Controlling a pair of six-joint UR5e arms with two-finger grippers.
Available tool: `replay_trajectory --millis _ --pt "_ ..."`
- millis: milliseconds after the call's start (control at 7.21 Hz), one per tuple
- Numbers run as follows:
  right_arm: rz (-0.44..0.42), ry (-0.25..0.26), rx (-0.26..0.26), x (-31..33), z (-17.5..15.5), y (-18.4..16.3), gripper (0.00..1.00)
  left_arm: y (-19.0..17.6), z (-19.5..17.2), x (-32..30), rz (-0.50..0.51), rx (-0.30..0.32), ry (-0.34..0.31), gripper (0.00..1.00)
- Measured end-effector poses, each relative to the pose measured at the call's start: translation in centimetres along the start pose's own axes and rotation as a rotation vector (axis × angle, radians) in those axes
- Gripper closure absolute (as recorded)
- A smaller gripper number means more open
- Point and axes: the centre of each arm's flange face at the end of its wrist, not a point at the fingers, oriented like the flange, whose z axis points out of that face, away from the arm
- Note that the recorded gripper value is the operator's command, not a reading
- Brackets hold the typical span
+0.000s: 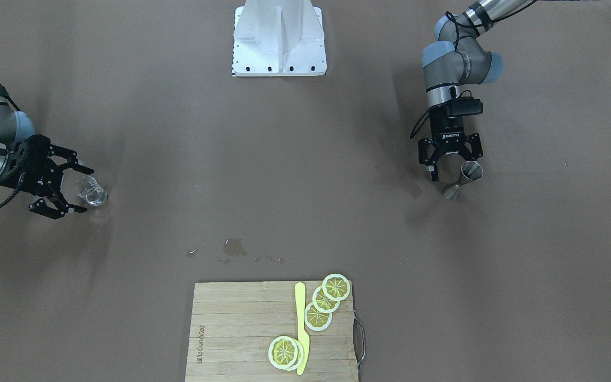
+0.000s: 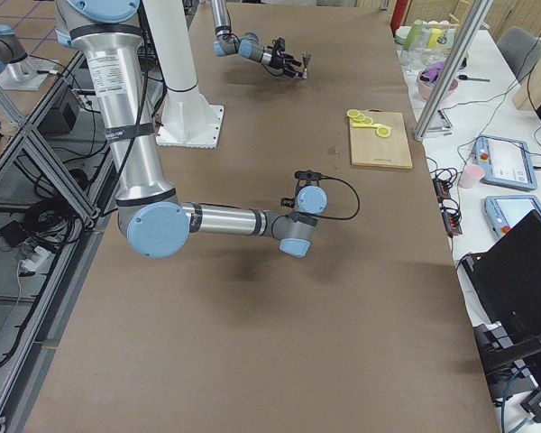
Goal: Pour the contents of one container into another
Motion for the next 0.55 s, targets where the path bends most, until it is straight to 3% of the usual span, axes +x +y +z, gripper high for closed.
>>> replay_trajectory --millis 139,277,416,555 --pt "0.0 0.001 0.001 -0.02 0.06 0.09 0.02 -0.13 0.04 0.19 -0.005 0.002 0.002 0.23" --pt "-0.001 0.002 0.002 0.04 0.15 -0.01 0.15 -0.35 0.1 0.45 -0.014 0.005 0.005 0.23" --pt "0.0 0.003 0.002 0.08 0.21 -0.02 0.17 -0.71 0.25 0.63 -0.025 0.01 0.006 0.23" --pt "0.002 0.002 0.0 0.07 0.25 0.1 0.32 -1.08 0.48 0.6 -0.033 0.016 0.005 0.23"
